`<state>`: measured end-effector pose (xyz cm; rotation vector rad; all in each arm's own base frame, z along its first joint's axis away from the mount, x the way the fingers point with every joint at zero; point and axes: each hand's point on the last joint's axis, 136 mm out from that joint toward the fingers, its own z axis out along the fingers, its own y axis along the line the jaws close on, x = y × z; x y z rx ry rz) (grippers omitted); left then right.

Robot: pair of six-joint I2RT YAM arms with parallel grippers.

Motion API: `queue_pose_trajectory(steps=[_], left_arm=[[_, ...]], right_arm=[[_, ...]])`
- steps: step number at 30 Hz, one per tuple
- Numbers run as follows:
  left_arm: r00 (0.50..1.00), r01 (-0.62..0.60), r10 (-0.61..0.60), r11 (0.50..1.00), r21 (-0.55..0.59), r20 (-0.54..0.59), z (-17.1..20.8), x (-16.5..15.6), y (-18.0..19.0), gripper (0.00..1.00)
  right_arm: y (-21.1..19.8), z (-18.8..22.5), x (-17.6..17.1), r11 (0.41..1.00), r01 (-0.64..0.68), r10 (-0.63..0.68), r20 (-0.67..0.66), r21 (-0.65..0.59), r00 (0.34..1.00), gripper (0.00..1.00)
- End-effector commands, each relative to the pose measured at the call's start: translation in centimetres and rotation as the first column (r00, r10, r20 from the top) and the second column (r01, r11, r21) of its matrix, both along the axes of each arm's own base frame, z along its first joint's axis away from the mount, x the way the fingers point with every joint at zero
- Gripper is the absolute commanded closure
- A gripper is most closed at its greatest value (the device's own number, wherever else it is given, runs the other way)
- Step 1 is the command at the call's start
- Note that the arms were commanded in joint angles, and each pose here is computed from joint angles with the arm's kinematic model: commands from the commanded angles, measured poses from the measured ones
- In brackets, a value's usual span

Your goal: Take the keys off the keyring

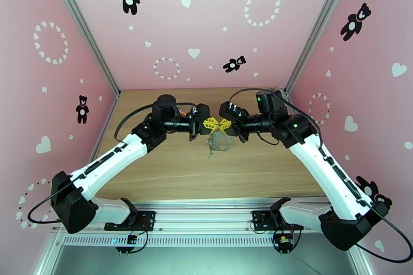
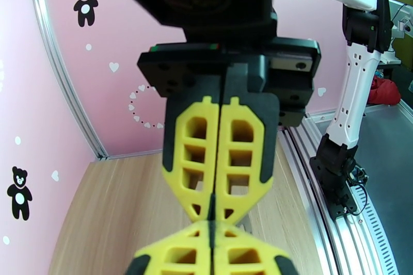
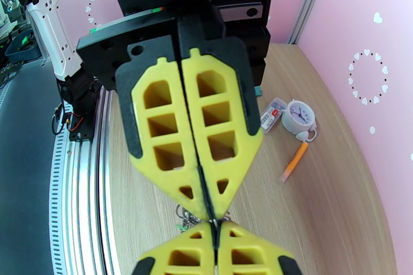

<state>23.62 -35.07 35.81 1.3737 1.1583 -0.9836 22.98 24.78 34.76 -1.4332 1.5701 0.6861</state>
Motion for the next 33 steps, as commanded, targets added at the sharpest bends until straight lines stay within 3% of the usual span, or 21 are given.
queue_pose_trajectory(steps=[1,5,17,33], left_arm=[[1.000,-0.015,0.015,1.000,-0.006,-0.007,0.4,-0.3,1.0,0.88],[0.999,-0.033,0.033,0.999,-0.014,-0.012,0.6,-0.3,1.7,0.79],[0.999,0.003,-0.003,1.000,-0.016,-0.034,-0.4,-0.9,1.7,0.66],[0.999,0.045,-0.045,0.999,0.002,-0.024,-0.5,-0.8,0.2,0.66]], right_arm=[[0.0,1.3,-1.1,0.999,-0.030,0.028,0.043,0.039,0.999,1.00],[0.0,1.4,-1.1,0.999,-0.033,0.031,0.050,0.036,0.998,1.00],[0.3,1.7,-1.5,0.997,-0.060,0.057,0.043,0.056,0.997,1.00],[0.6,1.9,-1.9,0.993,-0.088,0.087,0.021,0.078,0.996,1.00]])
